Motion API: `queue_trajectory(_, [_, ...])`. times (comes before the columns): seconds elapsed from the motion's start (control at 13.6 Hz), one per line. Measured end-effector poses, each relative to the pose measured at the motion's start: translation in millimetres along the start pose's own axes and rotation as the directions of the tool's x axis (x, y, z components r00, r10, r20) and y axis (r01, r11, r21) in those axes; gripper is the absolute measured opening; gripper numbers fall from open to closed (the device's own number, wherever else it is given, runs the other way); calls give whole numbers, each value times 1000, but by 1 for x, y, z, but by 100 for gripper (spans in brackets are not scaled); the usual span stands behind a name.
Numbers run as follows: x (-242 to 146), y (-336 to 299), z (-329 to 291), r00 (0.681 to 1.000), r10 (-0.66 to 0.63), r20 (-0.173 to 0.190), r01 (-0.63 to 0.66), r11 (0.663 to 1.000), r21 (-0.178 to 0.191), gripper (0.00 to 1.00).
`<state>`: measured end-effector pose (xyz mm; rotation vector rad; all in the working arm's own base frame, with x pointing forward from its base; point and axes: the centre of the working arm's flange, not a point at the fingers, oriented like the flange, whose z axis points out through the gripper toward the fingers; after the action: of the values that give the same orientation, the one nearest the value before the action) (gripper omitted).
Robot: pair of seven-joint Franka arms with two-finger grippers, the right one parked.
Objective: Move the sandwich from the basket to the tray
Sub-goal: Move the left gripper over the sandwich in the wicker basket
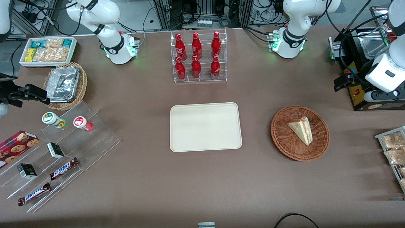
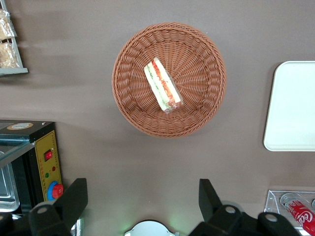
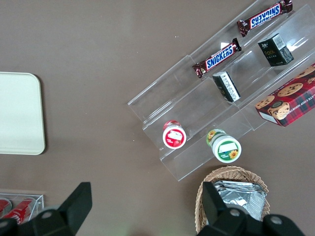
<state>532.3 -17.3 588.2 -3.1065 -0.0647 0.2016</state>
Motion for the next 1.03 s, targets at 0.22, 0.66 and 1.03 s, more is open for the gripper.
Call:
queue_trajectory(0.22, [0, 0, 2, 1000, 0, 3, 0, 1000, 0, 100])
queue_trajectory(0.66, [11, 2, 42, 1000, 2, -12, -2, 1000, -1, 100])
queue_trajectory(1.03, [21, 4, 101, 998, 3, -57, -3, 1000, -5, 100])
